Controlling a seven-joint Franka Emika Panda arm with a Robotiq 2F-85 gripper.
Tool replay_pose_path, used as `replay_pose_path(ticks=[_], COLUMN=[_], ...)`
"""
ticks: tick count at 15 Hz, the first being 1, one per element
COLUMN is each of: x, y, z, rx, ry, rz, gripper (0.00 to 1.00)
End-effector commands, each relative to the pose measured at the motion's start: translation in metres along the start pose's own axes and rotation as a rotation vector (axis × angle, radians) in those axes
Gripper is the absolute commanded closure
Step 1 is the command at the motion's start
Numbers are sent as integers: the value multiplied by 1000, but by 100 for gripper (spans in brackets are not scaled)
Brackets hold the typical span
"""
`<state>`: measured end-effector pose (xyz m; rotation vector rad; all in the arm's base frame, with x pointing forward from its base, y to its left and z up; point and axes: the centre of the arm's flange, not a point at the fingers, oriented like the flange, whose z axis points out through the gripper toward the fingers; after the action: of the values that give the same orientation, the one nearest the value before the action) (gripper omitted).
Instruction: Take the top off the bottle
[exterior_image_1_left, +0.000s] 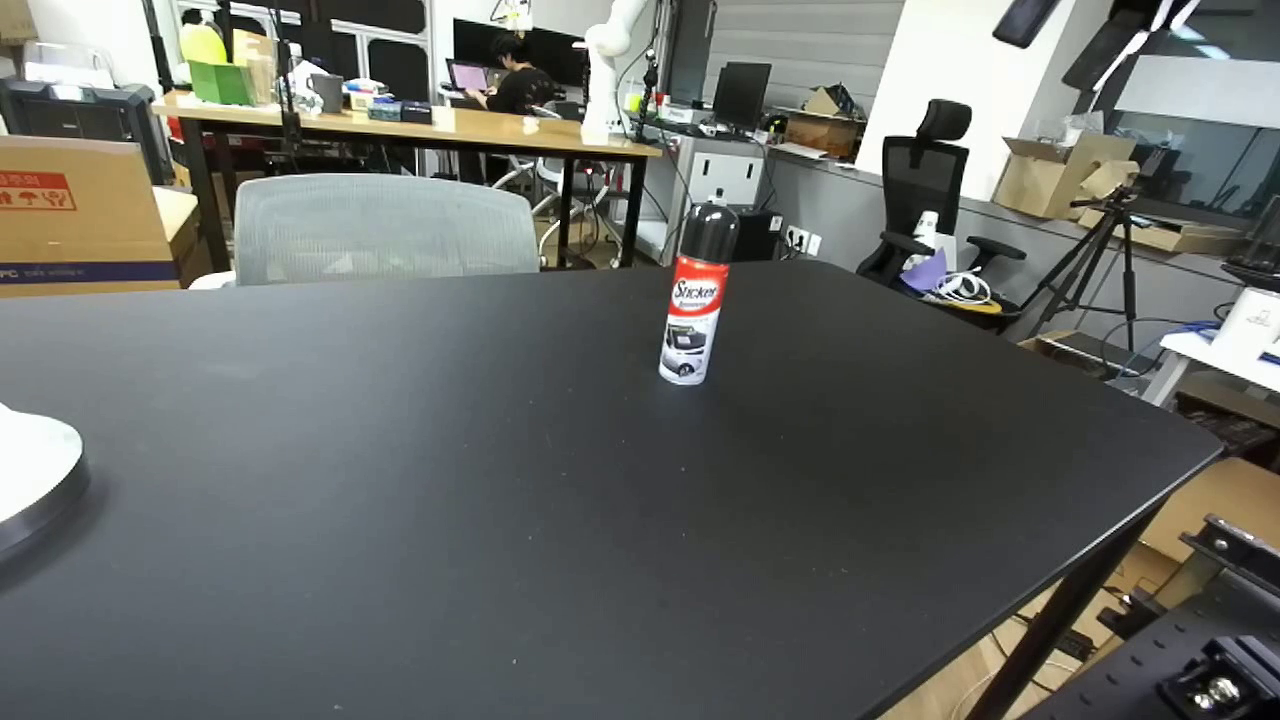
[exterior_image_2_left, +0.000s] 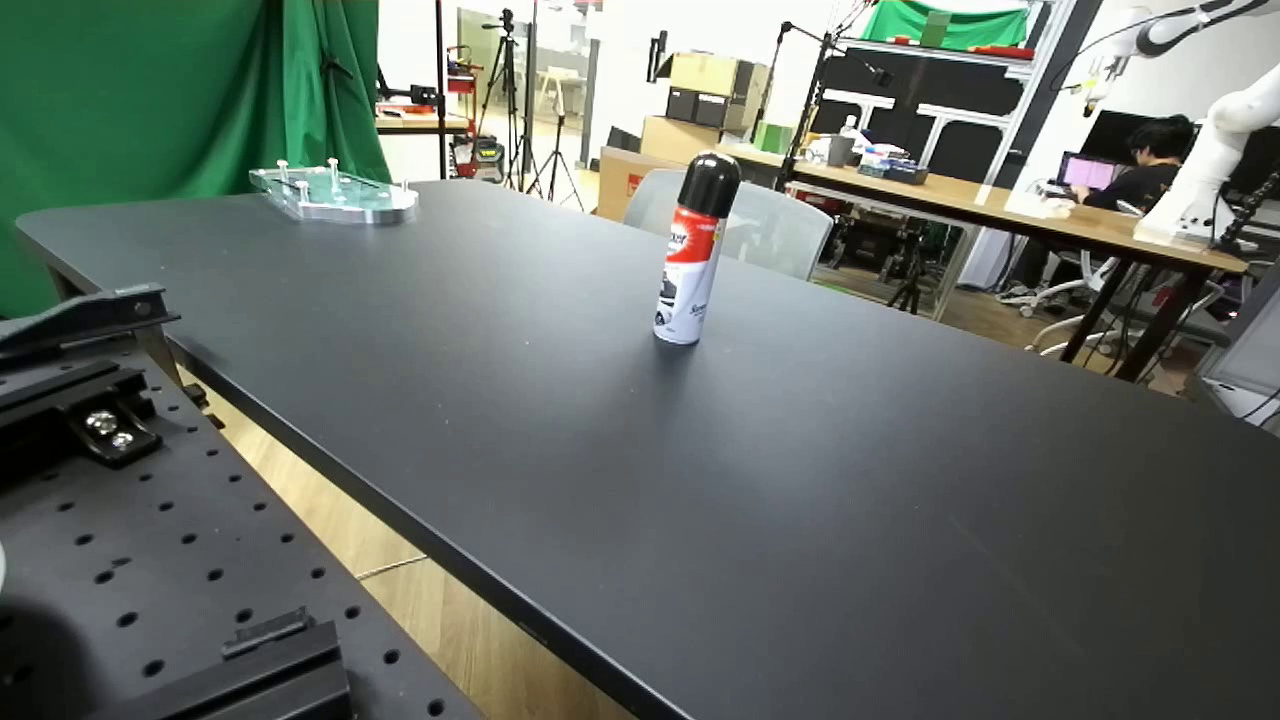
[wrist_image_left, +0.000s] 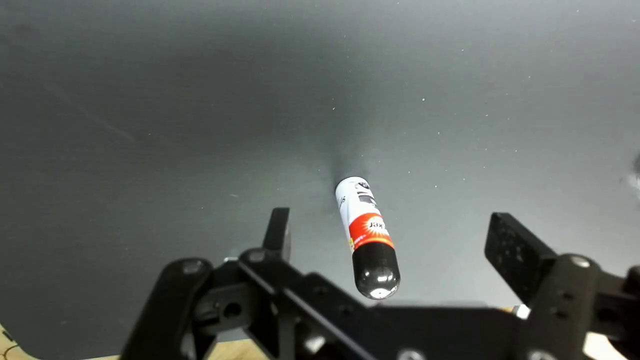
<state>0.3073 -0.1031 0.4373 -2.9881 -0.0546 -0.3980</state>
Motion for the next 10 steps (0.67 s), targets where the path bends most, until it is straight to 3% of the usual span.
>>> replay_pose_path(ticks=[1, 10], x=[16, 119], y=[-1, -24], z=[1, 28], rx=[-14, -91], ry=[4, -115], rz=[-19, -126], gripper=[0, 0])
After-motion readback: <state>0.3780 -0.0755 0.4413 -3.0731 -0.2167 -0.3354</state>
